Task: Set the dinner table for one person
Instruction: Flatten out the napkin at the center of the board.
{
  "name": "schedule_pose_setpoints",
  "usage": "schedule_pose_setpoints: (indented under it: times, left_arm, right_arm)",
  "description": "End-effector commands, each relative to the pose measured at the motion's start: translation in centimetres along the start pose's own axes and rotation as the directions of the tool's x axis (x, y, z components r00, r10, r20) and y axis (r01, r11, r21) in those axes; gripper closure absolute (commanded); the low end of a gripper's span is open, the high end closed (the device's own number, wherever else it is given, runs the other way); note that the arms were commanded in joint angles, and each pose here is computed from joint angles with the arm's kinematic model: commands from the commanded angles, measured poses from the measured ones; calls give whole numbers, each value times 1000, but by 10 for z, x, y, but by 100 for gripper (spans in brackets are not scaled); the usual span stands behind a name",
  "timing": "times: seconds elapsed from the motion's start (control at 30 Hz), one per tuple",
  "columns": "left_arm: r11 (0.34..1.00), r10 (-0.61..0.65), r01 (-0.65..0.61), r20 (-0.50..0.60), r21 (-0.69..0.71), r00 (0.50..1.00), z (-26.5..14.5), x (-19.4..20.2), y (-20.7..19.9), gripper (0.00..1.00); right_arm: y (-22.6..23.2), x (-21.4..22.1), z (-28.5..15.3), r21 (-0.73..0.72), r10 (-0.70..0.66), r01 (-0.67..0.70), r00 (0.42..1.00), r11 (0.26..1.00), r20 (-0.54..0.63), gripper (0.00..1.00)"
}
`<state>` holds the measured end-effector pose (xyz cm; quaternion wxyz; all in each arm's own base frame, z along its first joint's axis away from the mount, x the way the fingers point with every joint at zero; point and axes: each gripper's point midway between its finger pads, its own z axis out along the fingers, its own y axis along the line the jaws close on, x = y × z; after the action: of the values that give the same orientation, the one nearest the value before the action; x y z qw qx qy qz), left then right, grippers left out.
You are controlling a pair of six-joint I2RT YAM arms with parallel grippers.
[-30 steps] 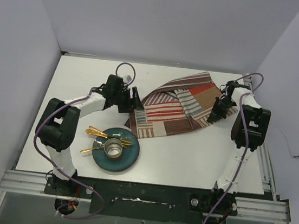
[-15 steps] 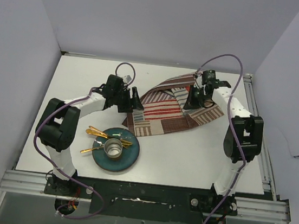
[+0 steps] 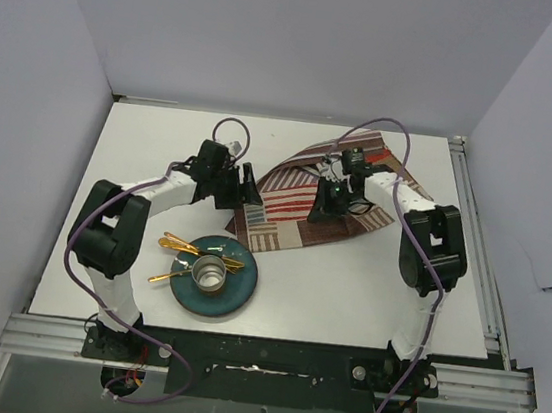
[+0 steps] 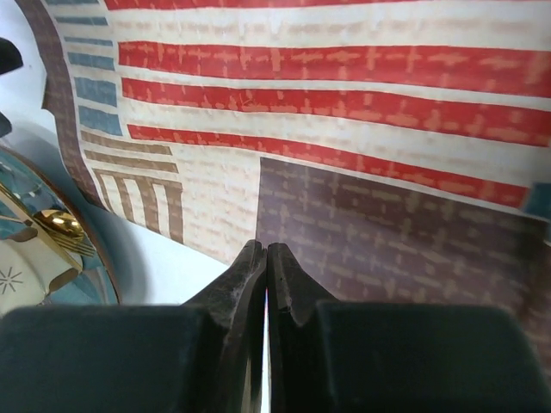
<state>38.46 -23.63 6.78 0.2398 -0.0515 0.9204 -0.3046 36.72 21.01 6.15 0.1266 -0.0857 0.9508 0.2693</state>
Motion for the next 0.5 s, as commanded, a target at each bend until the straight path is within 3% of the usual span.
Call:
schedule_pose_setpoints:
  times: [0.0,0.2,0.47]
  left_arm:
    - [999,31,-31,2,-43,1000,3,1,10,32]
    - [996,33,-34,-4,-80,999,8,3,19,32]
    - [995,40,-41,-12,-95,999,10,3,23,32]
  right_arm:
    - [12,-3,10,-39,-30,31,999,999,12,100]
    - [-21,6,35,63,-1,7,996,998,-91,100]
    - [-70,-38,97,77,64,-50,978,996,-196,100]
